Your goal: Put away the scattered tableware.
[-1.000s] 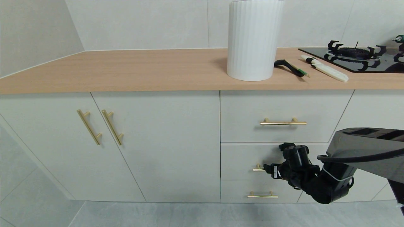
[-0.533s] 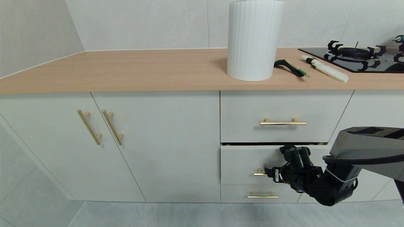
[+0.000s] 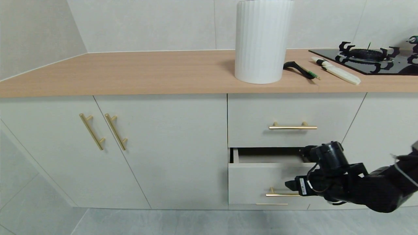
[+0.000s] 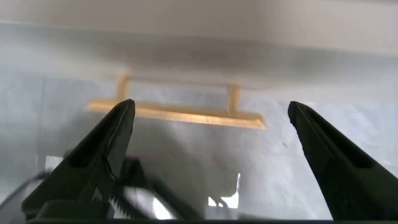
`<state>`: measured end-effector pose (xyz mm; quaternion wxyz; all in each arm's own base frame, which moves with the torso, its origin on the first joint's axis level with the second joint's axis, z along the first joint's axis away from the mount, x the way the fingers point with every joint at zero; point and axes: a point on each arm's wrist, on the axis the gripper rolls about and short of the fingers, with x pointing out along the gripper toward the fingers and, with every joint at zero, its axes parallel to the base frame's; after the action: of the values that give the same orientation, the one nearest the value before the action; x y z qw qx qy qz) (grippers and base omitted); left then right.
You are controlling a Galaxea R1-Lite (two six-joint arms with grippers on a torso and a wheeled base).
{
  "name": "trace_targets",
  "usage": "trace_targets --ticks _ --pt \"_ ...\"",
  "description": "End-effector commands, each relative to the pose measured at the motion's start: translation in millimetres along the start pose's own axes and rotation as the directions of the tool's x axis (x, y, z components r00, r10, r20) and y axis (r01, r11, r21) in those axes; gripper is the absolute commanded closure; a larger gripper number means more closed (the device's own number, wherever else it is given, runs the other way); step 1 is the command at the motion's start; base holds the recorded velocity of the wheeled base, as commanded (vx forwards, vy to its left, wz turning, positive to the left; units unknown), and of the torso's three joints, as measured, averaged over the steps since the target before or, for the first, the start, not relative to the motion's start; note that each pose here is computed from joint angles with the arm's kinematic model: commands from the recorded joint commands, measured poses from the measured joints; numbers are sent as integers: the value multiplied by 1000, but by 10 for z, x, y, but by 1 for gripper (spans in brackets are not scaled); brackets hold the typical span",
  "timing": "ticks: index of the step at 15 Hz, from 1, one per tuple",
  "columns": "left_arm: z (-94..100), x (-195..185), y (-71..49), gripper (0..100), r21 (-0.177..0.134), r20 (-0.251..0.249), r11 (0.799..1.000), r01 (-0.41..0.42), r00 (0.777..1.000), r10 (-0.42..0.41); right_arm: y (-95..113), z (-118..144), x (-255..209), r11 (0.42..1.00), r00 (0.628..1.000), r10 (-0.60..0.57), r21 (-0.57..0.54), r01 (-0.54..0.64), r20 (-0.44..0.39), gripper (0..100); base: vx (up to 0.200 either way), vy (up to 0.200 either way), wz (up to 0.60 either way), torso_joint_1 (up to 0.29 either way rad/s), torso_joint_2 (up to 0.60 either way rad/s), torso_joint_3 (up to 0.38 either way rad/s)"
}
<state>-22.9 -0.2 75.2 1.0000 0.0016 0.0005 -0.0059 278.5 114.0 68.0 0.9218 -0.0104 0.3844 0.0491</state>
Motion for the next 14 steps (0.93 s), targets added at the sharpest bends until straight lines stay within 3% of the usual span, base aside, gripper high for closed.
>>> trace_targets --ticks 1,3,5,9,14 --pt "0 1 0 0 0 -2 1000 -1 1000 1 60 226 -916 995 984 93 -36 -89 155 0 0 0 0 0 0 0" --pt "0 1 0 0 0 -2 1000 1 1000 -1 72 263 -1062 994 972 112 -39 -106 205 0 0 0 0 0 0 0" --pt "1 1 0 0 0 0 1000 1 1000 -1 90 256 -978 994 976 110 -36 -105 187 0 0 0 0 0 0 0" --pt "1 1 0 0 0 0 1000 -1 1000 1 194 170 -401 997 984 71 -27 -68 161 0 0 0 0 0 0 0" --pt "1 1 0 0 0 0 1000 1 1000 -1 242 90 91 999 975 11 28 -18 221 0 0 0 0 0 0 0"
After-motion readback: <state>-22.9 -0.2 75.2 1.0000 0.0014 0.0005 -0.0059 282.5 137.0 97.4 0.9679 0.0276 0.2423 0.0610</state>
